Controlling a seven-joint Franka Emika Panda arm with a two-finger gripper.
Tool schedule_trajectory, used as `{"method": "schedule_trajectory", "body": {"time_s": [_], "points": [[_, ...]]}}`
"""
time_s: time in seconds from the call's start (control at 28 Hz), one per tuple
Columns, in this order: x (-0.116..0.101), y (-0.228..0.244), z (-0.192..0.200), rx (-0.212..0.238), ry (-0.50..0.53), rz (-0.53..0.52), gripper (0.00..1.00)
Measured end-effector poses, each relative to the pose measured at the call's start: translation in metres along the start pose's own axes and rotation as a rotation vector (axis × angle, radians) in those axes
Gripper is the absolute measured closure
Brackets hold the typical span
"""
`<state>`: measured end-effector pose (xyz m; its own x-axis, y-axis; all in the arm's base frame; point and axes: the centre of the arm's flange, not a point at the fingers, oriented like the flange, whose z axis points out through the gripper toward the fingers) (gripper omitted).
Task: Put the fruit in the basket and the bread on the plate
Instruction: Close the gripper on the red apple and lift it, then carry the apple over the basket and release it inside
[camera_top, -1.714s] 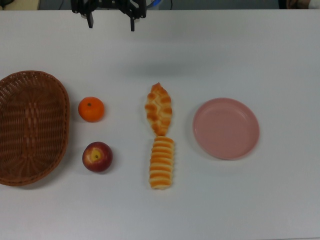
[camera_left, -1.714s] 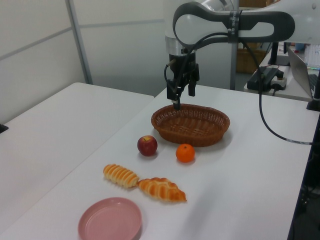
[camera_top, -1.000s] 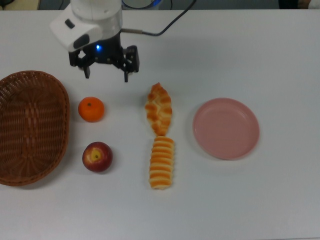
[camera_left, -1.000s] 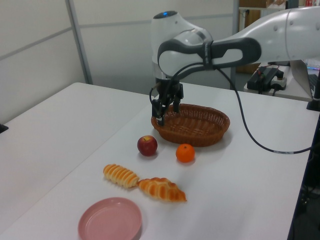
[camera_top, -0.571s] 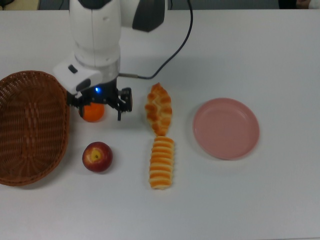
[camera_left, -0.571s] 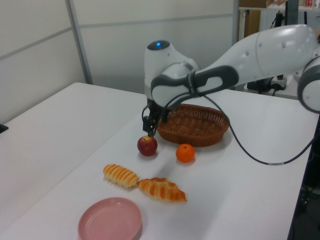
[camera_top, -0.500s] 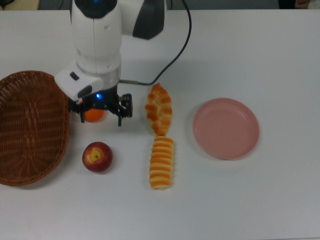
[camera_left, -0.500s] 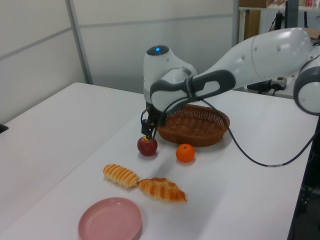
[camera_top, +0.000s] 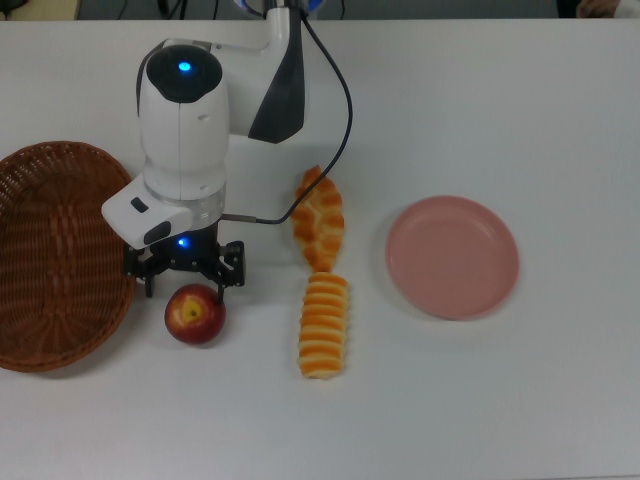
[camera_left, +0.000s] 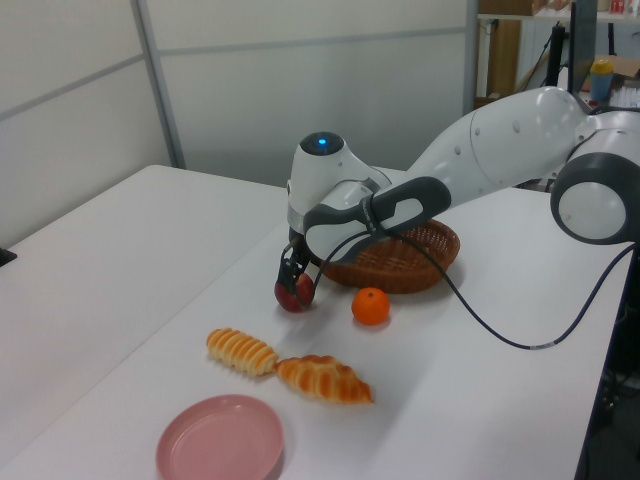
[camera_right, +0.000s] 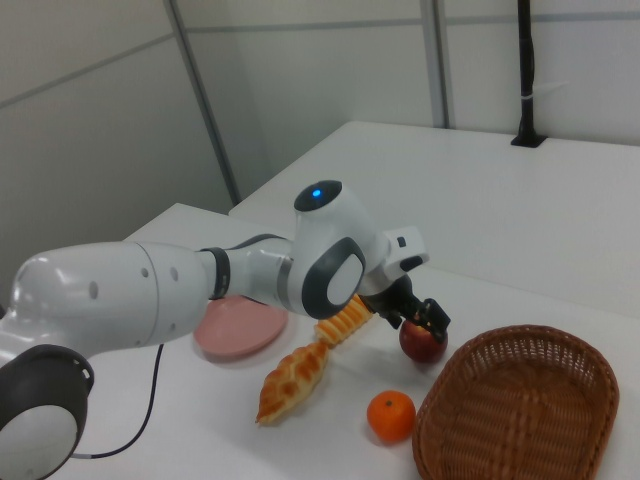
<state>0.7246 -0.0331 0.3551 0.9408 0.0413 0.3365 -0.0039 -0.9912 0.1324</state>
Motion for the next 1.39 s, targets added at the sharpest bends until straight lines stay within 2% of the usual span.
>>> {"method": "schedule_trajectory", "body": {"time_s": [0.39,0.54,0.64,0.79,0.96,1.25,1.39], "points": [[-0.003,-0.004,0.030,0.004,0.037,-0.004,0.00],[-0.003,0.000,0.032,0.003,0.037,0.001,0.02],[-0.002,0.006,0.031,0.000,0.041,0.014,0.10],[0.003,0.011,0.024,0.004,0.058,0.053,0.10],[0.018,0.012,-0.011,0.011,0.095,0.102,0.10],[0.025,0.003,-0.093,0.021,0.047,0.111,0.10],[0.026,0.006,-0.117,0.020,0.051,0.124,0.10]]}}
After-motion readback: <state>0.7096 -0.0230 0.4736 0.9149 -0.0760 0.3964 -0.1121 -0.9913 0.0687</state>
